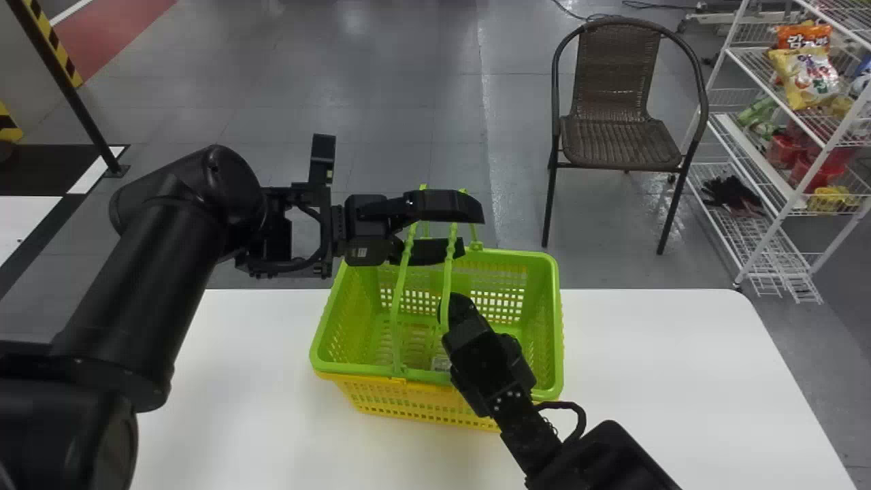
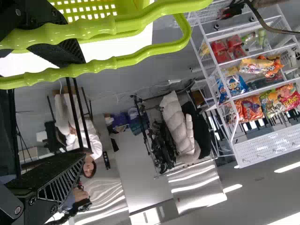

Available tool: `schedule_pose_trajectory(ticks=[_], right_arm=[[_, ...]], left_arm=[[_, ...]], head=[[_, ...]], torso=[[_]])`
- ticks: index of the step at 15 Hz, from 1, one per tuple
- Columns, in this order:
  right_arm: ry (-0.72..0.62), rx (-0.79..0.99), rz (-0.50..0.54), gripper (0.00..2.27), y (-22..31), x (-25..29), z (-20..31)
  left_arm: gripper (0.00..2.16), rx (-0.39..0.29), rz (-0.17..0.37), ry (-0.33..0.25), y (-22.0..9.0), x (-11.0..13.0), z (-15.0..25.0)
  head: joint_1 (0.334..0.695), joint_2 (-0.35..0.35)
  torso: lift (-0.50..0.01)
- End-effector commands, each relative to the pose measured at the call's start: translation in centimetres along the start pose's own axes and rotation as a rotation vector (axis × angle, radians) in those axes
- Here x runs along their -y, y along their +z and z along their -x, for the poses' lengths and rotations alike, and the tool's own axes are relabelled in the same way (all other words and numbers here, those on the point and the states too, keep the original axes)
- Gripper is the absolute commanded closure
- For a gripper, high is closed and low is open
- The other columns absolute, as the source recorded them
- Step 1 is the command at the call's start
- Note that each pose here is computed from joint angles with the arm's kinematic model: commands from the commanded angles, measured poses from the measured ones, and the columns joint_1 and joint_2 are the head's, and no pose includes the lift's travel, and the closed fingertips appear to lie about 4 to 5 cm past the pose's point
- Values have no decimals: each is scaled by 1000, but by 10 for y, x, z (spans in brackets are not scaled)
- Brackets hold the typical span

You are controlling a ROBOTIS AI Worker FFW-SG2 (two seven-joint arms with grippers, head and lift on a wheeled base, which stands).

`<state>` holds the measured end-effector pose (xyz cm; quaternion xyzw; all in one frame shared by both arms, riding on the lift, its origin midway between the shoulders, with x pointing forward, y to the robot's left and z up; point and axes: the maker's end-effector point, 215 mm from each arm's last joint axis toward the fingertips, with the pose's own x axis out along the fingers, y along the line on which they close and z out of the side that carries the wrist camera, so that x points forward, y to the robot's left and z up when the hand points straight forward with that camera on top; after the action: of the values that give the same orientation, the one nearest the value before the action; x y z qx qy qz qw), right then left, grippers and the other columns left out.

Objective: Grasp handle with right gripper to insert into left gripper then lift and swing left to center

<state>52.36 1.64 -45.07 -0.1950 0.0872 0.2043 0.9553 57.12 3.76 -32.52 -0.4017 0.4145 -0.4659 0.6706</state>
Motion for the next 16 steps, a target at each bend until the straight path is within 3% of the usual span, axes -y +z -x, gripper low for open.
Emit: schedule_pose_trajectory(ticks=[1,4,8,16], right_arm=[[-32,1,-20,2040,-2,16,6],[-131,2,-82,2040,-12,67,36],[-232,44,-147,2040,-39,117,98],[-291,95,-207,2040,-73,133,175]], left_arm=[[161,2,5,-5,0,1,1],[161,7,9,-11,2,2,2],[161,2,23,-20,2,7,4],[161,-81,96,-22,-5,32,6]], head=[[695,54],[695,42],[695,-40],[695,-149]], torso=[[0],[0],[0],[0]])
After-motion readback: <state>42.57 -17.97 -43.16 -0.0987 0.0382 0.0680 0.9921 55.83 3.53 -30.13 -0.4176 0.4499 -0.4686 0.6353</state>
